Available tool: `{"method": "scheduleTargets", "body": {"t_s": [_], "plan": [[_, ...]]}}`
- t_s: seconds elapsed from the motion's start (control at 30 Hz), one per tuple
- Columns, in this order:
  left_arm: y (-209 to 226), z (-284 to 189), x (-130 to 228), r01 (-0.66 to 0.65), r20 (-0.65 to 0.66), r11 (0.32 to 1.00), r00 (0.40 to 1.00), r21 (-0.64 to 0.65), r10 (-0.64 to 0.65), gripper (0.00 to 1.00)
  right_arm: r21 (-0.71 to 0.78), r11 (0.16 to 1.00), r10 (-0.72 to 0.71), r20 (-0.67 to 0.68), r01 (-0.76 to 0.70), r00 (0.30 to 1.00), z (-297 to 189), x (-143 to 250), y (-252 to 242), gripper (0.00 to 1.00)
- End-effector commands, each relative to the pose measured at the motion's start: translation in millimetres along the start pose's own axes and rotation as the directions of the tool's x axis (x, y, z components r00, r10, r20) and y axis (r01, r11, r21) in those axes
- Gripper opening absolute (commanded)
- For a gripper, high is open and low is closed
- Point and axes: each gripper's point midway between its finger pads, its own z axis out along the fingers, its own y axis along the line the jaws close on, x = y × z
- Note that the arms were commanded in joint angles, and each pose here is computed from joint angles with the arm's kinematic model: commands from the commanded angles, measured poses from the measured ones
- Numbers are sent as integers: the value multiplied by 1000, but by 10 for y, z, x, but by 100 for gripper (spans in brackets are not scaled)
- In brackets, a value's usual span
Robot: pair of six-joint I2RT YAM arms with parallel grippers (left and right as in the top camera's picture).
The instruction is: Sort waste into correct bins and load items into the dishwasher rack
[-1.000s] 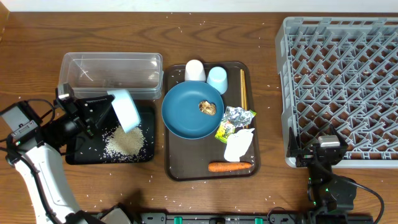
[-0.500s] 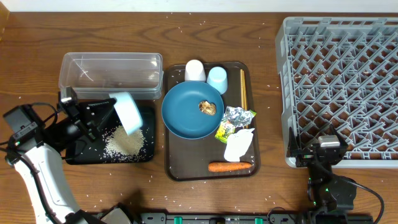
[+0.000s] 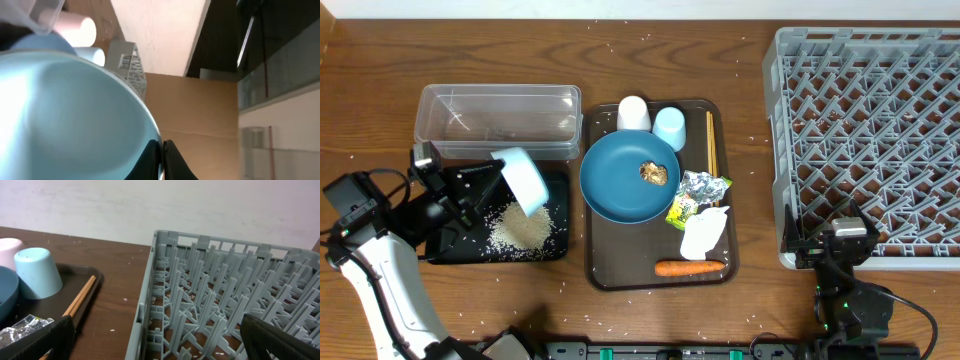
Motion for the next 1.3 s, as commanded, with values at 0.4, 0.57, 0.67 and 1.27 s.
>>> {"method": "scheduleTargets", "body": {"t_s": [0.4,0.57,0.67,1.27], "plan": [[-55,358,680,-168,-192,983,970,-75,151,6,8,1000,-5,-6,5,1000,1,20,-20,99],[369,329,992,-216,-223,898,965,-383,137,6,8,1000,-5,-6,5,1000,1,20,-20,99],[572,219,1171,-247,-243,814,961,-526,135,6,8,1000,-5,-6,5,1000,1,20,-20,99],[930,137,1421,-359,-336,607,929,-709,156,6,8,1000,-5,-6,5,1000,1,20,-20,99]]}}
